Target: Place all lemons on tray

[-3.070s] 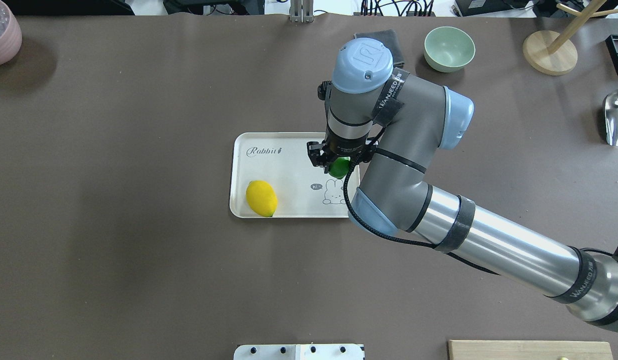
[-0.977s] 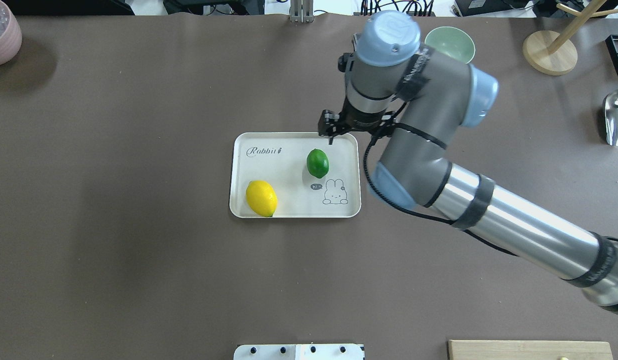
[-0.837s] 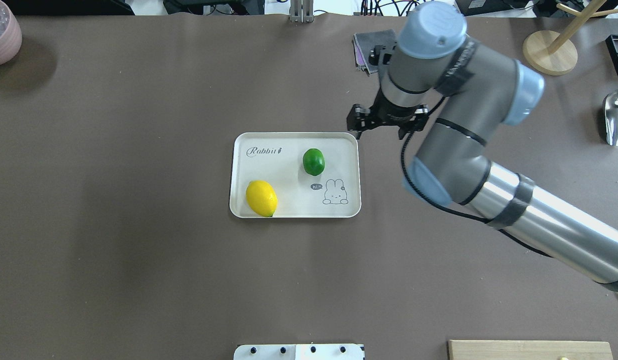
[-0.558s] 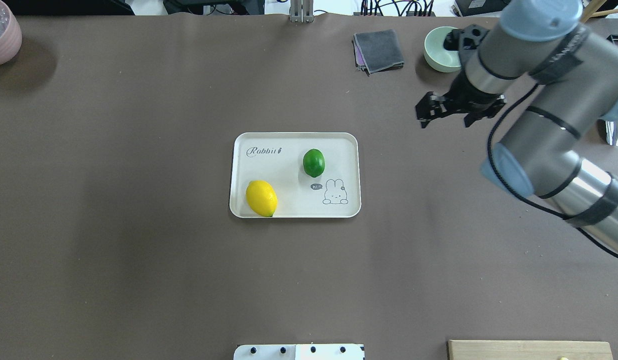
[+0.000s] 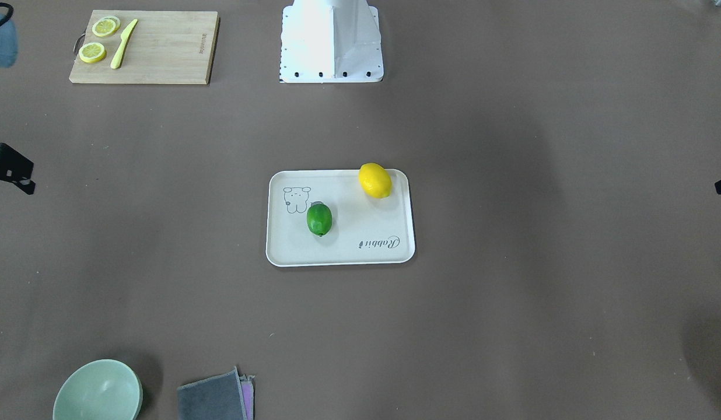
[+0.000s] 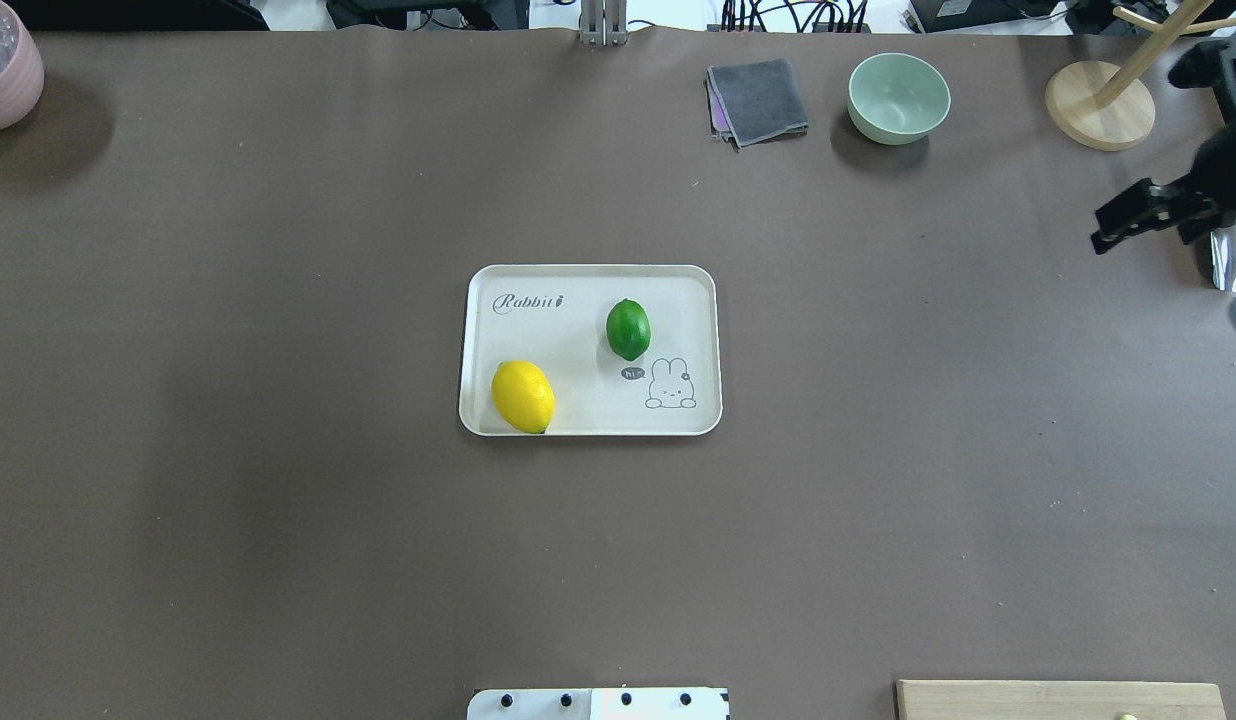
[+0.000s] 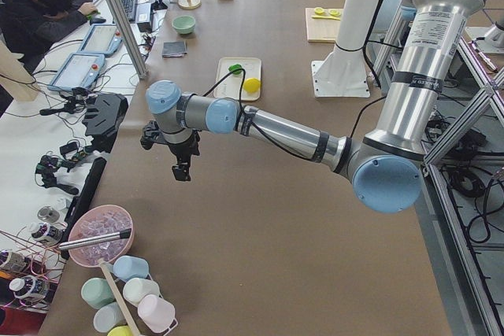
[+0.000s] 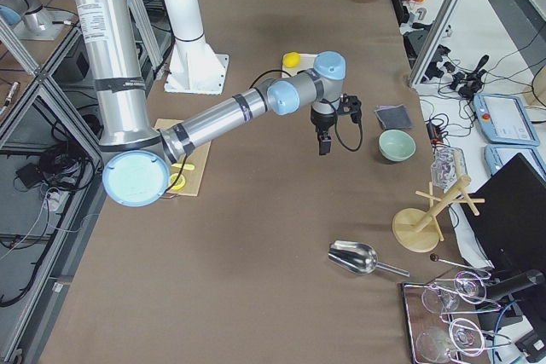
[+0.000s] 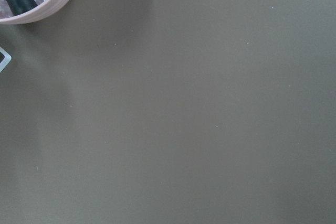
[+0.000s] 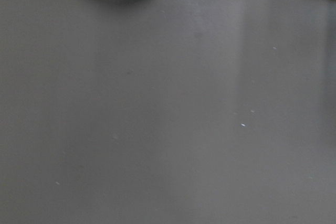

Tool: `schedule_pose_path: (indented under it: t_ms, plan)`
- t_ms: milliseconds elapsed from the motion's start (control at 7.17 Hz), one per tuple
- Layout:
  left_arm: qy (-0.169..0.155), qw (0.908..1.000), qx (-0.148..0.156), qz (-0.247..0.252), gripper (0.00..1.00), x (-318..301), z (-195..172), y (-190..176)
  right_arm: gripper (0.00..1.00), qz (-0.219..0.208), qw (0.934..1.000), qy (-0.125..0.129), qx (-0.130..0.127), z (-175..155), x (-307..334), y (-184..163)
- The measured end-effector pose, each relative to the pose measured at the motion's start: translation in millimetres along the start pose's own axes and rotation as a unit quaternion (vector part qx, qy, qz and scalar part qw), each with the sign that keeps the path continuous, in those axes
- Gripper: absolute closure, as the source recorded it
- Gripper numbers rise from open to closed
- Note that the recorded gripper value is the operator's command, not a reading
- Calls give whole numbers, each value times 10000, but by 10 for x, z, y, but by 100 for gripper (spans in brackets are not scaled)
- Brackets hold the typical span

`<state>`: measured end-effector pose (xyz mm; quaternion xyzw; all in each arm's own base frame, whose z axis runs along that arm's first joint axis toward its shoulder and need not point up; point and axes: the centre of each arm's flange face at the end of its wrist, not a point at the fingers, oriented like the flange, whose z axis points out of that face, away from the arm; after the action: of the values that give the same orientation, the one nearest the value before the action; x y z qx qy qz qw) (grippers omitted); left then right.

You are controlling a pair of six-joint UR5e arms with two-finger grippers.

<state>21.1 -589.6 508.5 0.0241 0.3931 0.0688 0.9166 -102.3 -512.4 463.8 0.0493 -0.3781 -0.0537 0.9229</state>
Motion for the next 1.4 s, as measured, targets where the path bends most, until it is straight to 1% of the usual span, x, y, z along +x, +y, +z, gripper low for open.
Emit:
schedule_pose_path:
  t_ms: [140,419,558,698,977,1395]
  plan:
    - [1,10000,6,4,2,5,-6,3,0,-110,9999,-90,-9,-116,578,253]
    - [-1,10000,40,28,2,30,-42,14,0,-209,9996,-118,125,-336,1543,847]
    - [0,10000,40,27,2,28,-43,33,0,-250,9995,-102,146,-366,1891,1173]
    - [1,10000,29,13,2,14,-31,60,0,-288,9994,-108,152,-371,2076,1382]
    - [2,10000,29,-13,2,18,-33,73,0,-270,9994,-139,149,-359,2179,1506]
    - [-2,10000,27,-22,2,23,-26,72,0,-191,9996,-213,90,-286,2249,1535]
